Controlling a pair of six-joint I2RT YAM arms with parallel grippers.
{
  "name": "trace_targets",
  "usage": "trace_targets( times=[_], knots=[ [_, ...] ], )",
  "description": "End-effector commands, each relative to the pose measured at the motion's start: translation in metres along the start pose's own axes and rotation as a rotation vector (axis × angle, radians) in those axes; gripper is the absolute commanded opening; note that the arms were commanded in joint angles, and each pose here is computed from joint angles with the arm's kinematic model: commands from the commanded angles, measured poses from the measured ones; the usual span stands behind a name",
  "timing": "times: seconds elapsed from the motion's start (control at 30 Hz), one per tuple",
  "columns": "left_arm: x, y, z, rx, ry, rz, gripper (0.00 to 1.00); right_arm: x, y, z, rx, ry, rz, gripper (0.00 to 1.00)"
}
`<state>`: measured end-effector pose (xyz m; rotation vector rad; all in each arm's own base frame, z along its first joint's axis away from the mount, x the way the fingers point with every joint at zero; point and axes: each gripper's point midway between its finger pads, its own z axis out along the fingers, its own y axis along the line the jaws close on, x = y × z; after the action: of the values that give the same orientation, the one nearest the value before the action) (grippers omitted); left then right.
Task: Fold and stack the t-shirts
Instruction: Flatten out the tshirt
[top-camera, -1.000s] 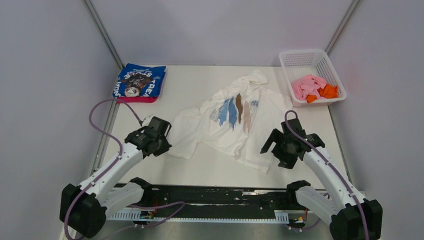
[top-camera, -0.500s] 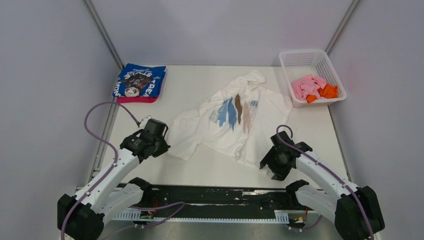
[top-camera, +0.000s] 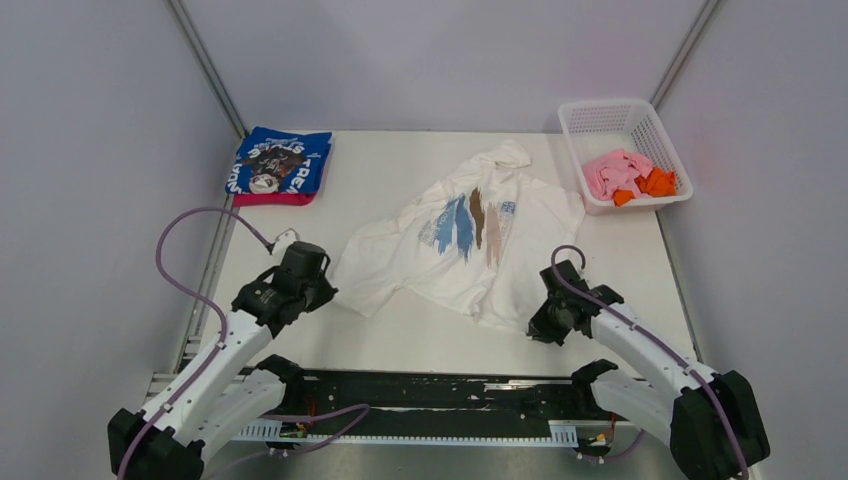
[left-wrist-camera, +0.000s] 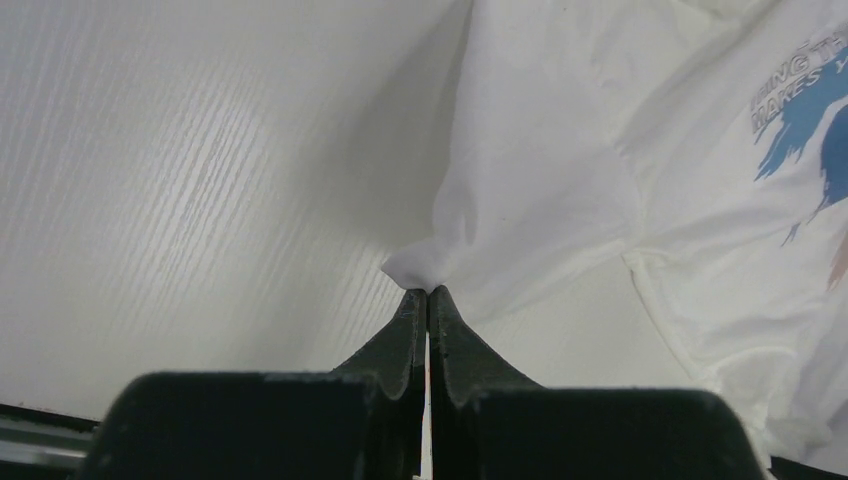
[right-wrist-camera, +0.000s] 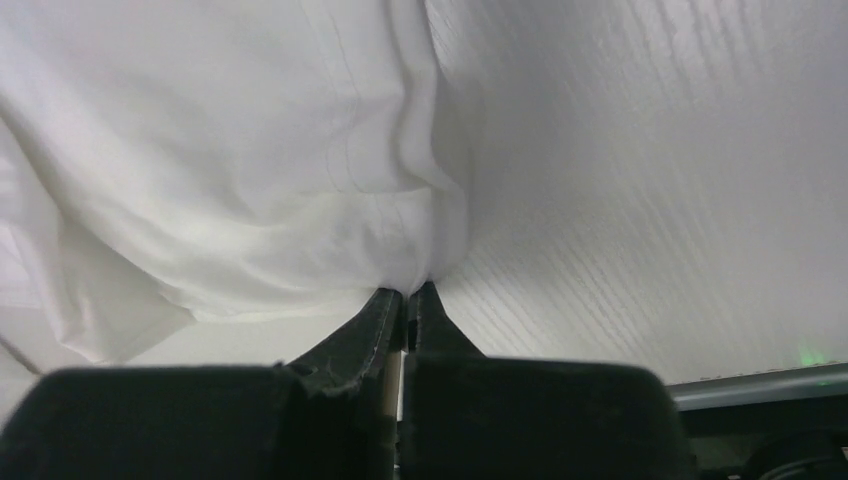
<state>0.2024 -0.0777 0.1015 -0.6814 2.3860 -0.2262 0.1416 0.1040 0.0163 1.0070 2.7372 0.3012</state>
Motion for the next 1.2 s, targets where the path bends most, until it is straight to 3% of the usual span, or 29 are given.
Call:
trace_targets(
  times=[0.0, 0.17, 0.27, 0.5, 0.8, 1.0, 1.17],
  knots=[
    [-0.049, -0.030, -0.015, 0.106, -0.197, -0.043, 0.00, -0.056, 0.036, -0.032, -0.107, -0.247, -0.061, 0.00],
    [-0.129, -0.083, -0.057, 0.230, -0.431, -0.053, 0.00, -0.128, 0.072, -0.104, -0.189, -0.524, -0.101, 0.00],
    [-0.171, -0.098, -0.082, 0.199, -0.542, -0.030, 0.00, -0.167, 0.092, -0.167, -0.269, -0.699, -0.104, 0.00],
    [-0.261, -0.122, -0.189, 0.280, -0.837, -0.103, 0.00, -0.202, 0.116, -0.304, -0.457, -1.021, -0.126, 0.00],
    [-0.318, -0.121, -0.346, 0.450, -1.131, -0.056, 0.00, -0.173, 0.108, -0.450, -0.742, -1.246, -0.156, 0.00],
    [-0.315, -0.119, -0.449, 0.681, -1.252, 0.038, 0.00, -0.125, 0.092, -0.529, -0.976, -1.333, -0.236, 0.00],
    [-0.311, -0.104, -0.503, 0.753, -1.346, 0.079, 0.00, -0.094, 0.077, -0.563, -1.092, -1.381, -0.299, 0.00]
  ],
)
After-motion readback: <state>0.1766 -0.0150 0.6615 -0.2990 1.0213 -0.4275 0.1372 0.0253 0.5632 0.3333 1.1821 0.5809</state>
